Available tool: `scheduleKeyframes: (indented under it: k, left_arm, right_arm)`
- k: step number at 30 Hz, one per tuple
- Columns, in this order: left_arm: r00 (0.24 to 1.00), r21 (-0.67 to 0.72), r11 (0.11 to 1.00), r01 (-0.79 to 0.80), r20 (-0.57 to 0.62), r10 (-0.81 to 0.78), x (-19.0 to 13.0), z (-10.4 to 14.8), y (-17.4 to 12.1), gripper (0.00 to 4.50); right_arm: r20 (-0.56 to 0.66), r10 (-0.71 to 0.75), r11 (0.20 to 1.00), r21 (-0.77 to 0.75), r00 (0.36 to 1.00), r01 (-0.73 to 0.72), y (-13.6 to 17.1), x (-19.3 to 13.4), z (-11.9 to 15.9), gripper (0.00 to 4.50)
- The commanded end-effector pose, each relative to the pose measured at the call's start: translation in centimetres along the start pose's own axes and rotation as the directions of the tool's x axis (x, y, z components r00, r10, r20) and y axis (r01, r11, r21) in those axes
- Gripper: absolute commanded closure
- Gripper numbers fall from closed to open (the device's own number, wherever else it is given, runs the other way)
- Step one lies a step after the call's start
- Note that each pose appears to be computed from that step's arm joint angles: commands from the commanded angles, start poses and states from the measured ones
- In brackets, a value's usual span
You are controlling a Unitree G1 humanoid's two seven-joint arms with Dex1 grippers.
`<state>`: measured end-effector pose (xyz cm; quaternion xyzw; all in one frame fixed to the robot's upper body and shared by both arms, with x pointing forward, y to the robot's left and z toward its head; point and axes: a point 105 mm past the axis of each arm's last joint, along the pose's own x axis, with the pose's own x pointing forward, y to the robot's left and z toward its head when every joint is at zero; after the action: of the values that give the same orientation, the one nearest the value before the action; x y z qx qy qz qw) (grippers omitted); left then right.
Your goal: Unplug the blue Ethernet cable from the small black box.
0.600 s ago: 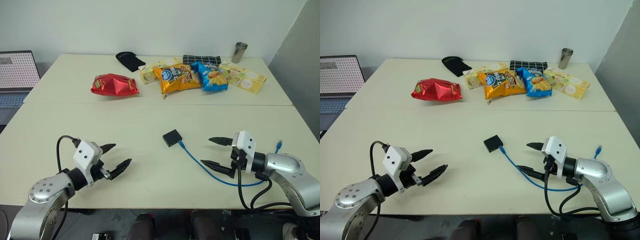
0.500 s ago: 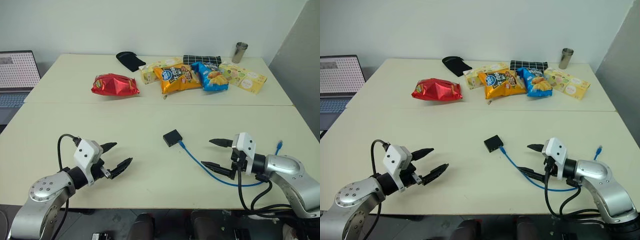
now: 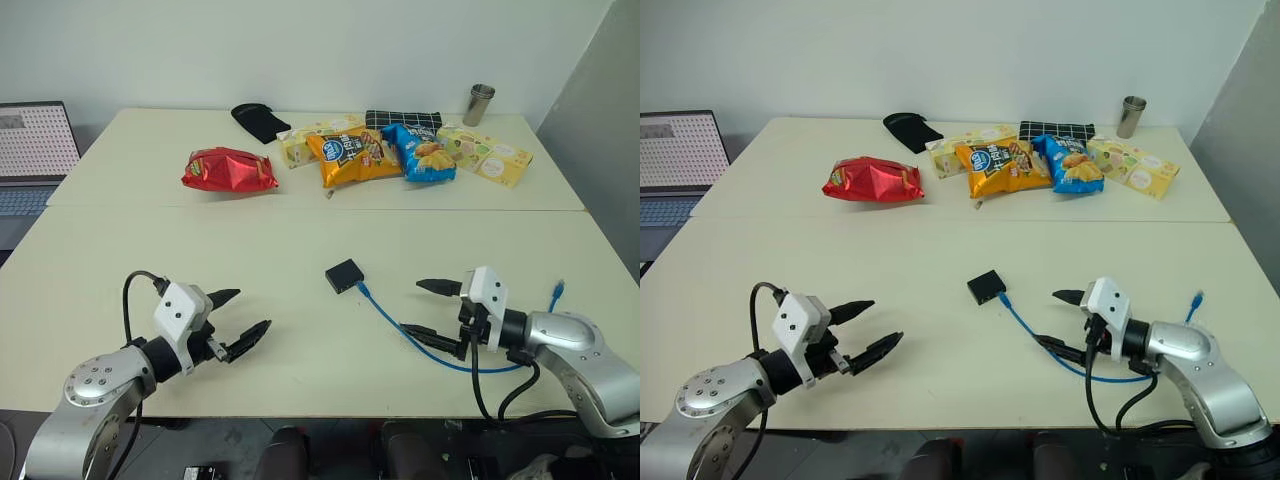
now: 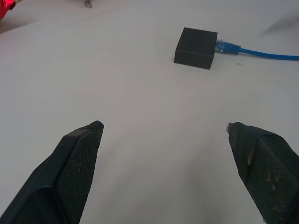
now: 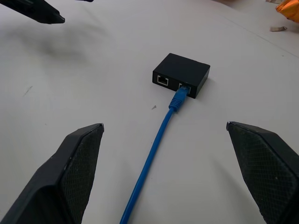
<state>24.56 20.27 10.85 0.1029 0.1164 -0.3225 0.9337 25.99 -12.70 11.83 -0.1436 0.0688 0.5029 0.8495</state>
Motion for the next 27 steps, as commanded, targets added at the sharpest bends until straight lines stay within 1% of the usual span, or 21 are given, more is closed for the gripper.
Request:
scheduleKeyframes:
  k: [1,3,5,9,13,18,22,23,24,27]
  left_arm:
    - [0.995,0.009,0.999,0.035,0.095,-0.035,0.3,2.9,-0.6,0.00]
    - [0.988,0.022,0.998,0.067,0.135,-0.069,0.2,3.8,-0.7,0.00]
    - [0.977,0.048,0.989,0.142,0.155,-0.148,-0.1,4.3,-1.2,0.00]
    - [0.958,0.043,0.964,0.261,0.107,-0.265,-0.6,3.8,-2.1,0.00]
    - [0.923,0.057,0.924,0.378,0.056,-0.381,-1.1,3.9,-3.0,0.00]
    - [0.896,0.086,0.893,0.442,-0.001,-0.444,-1.4,3.8,-3.2,0.00]
    - [0.885,0.080,0.883,0.462,0.029,-0.465,-1.3,4.3,-3.5,0.00]
    - [0.885,0.081,0.883,0.462,0.024,-0.465,-1.2,4.2,-3.5,0.00]
    - [0.887,0.084,0.885,0.459,0.015,-0.462,-1.1,4.0,-3.4,0.00]
    - [0.901,0.085,0.897,0.434,-0.008,-0.435,-0.7,3.3,-3.0,0.00]
  right_arm:
    - [0.030,-0.012,0.999,-0.031,0.999,0.013,0.4,0.8,0.9,0.04]
    - [0.017,-0.054,0.998,-0.037,0.998,0.054,0.1,1.5,0.3,0.04]
    - [-0.001,-0.104,0.994,-0.034,0.995,0.104,-0.2,2.6,-0.4,0.04]
    - [-0.020,-0.152,0.988,-0.019,0.988,0.152,-0.2,4.8,-1.0,0.04]
    - [-0.058,-0.180,0.983,0.011,0.982,0.181,0.2,7.3,-2.0,0.04]
    - [-0.094,-0.250,0.966,0.044,0.964,0.254,-0.3,9.1,-2.5,0.04]
    - [-0.137,-0.305,0.948,0.047,0.942,0.314,-0.9,9.4,-2.8,0.74]
    - [-0.143,-0.309,0.947,0.047,0.940,0.319,-0.9,9.4,-2.8,0.97]
    - [-0.148,-0.310,0.946,0.049,0.939,0.320,-0.9,9.3,-2.8,1.29]
    - [-0.170,-0.333,0.940,0.024,0.928,0.341,-1.5,9.0,-2.8,1.83]
